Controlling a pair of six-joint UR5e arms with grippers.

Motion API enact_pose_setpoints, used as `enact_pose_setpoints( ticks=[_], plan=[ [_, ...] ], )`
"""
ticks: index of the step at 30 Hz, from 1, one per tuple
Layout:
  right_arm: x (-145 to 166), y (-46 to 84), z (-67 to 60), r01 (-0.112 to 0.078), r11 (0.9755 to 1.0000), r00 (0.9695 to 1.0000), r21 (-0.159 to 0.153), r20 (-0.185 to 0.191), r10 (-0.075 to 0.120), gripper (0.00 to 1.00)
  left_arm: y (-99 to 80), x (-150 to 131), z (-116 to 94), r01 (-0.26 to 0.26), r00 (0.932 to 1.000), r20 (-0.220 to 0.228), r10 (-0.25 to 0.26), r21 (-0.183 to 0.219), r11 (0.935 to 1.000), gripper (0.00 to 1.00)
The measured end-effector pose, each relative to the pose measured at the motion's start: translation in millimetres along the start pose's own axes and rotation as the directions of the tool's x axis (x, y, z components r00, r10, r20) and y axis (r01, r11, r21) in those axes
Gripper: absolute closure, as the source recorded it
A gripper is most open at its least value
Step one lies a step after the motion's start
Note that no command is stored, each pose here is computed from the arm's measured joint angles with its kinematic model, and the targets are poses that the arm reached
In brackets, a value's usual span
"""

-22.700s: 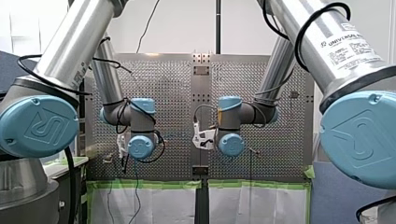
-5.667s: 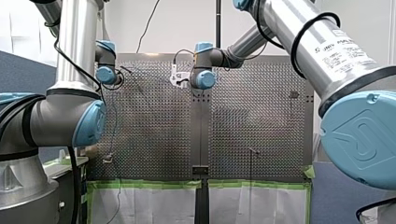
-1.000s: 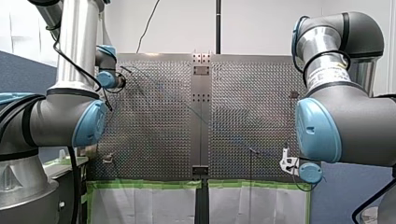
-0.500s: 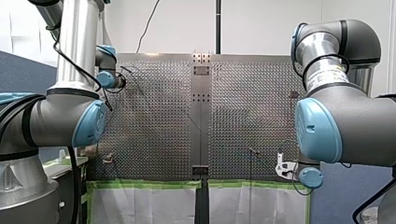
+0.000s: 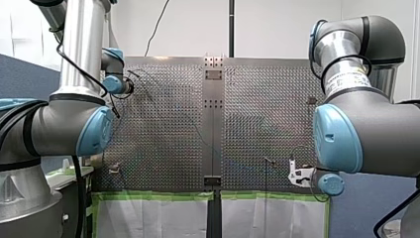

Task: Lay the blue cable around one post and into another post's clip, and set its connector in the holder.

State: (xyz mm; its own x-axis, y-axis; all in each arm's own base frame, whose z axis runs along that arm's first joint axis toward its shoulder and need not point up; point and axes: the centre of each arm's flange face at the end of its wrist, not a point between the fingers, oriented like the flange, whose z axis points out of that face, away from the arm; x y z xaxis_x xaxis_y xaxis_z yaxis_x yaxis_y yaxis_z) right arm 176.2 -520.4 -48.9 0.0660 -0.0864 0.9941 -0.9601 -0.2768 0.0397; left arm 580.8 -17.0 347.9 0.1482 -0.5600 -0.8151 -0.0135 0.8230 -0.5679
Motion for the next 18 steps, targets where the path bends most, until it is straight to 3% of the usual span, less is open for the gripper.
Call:
enact_pose_setpoints(
  ticks=[5, 9, 15, 18],
  plan=[
    [2.2, -5.4, 0.6, 0.001, 0.9988, 1.0, 0.05, -0.009, 0.0, 1.0, -2.7, 2.2, -0.7, 0.0, 1.0, -0.006, 0.0, 0.004, 1.0, 0.02],
    [3.2, -9.3, 1.0, -0.006, 0.996, 0.9998, 0.089, -0.017, 0.007, 1.0, -5.5, 4.8, -1.9, 0.002, 0.9999, -0.015, -0.002, 0.005, 1.0, 0.02],
    [4.2, -17.0, 0.6, -0.009, 0.9884, 0.9996, 0.152, -0.025, 0.013, 1.0, -9.7, 11.0, -6.3, 0.017, 0.999, -0.041, -0.018, -0.012, 0.9998, 0.02],
    [4.5, -22.3, 0.0, -0.01, 0.9824, 0.9995, 0.187, -0.027, 0.015, 1.0, -9.3, 12.5, -8.2, 0.038, 0.9982, -0.044, -0.04, -0.033, 0.9987, 0.02]
  ],
)
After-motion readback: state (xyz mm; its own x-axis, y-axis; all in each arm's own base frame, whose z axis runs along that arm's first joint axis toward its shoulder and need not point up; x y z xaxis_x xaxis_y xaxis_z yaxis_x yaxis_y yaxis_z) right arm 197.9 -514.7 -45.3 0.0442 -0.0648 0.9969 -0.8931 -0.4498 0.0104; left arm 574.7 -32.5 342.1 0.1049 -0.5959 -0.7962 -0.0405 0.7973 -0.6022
